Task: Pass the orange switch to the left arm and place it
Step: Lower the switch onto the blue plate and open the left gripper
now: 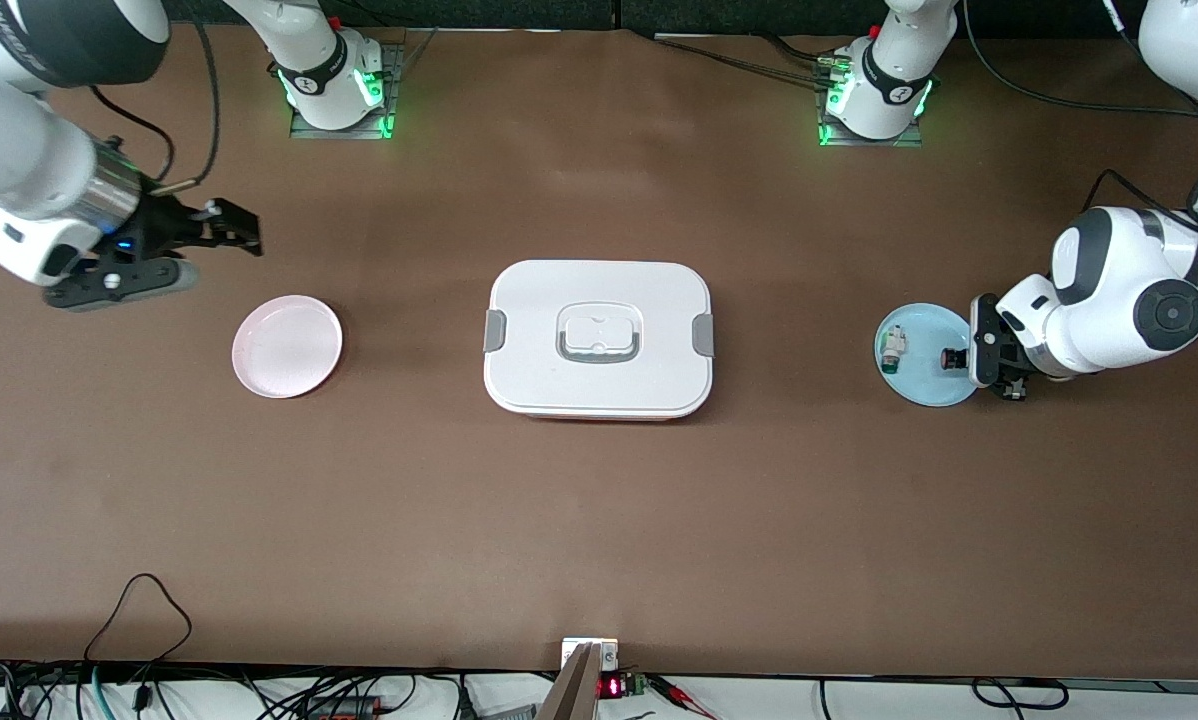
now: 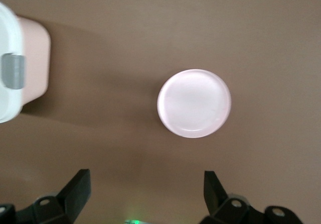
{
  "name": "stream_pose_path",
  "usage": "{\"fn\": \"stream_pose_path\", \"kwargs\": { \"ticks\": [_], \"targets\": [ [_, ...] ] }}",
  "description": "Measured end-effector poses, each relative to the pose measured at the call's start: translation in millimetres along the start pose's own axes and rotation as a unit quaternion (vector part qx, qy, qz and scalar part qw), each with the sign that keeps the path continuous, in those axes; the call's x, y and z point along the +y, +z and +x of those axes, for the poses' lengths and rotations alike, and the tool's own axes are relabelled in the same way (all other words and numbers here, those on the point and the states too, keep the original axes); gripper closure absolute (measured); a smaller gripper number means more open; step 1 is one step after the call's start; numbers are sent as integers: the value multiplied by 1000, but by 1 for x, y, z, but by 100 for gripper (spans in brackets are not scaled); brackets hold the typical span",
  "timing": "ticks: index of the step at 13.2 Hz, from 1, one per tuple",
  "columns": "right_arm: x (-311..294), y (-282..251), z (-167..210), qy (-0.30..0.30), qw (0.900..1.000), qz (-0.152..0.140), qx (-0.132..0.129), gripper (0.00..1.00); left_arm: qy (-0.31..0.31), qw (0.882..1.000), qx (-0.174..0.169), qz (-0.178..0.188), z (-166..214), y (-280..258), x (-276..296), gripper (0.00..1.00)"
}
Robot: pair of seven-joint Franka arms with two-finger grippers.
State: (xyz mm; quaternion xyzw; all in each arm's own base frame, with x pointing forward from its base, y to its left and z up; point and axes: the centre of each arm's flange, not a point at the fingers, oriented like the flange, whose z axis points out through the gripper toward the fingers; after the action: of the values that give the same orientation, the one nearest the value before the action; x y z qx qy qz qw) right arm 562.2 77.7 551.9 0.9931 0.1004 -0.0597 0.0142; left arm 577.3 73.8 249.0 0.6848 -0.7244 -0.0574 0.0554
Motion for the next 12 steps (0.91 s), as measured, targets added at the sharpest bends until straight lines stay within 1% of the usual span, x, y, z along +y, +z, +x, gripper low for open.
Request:
{"fn": "stream_pose_path", "kwargs": {
  "ticks": [2, 3, 4, 7, 9, 12],
  "targets": [
    [10, -9, 0, 0, 999, -47, 6, 0, -4, 1000, 8, 8, -4, 19, 7, 67],
    [14, -11, 0, 2, 998, -61, 8, 0, -3, 1000, 11, 10, -3, 25, 10, 67],
    [17, -13, 0, 5, 998, -67, 9, 0, -2, 1000, 12, 12, -2, 30, 12, 67],
    [30, -12, -2, 23, 997, -68, 5, 0, 10, 1000, 9, 23, 4, 41, 15, 67],
    [36, -11, -4, 68, 995, -67, 2, 0, 17, 1000, 7, 25, 6, 47, 17, 67],
    [58, -11, -7, 107, 992, -63, 1, 0, 13, 1000, 11, 23, 3, 53, 19, 67]
  ]
}}
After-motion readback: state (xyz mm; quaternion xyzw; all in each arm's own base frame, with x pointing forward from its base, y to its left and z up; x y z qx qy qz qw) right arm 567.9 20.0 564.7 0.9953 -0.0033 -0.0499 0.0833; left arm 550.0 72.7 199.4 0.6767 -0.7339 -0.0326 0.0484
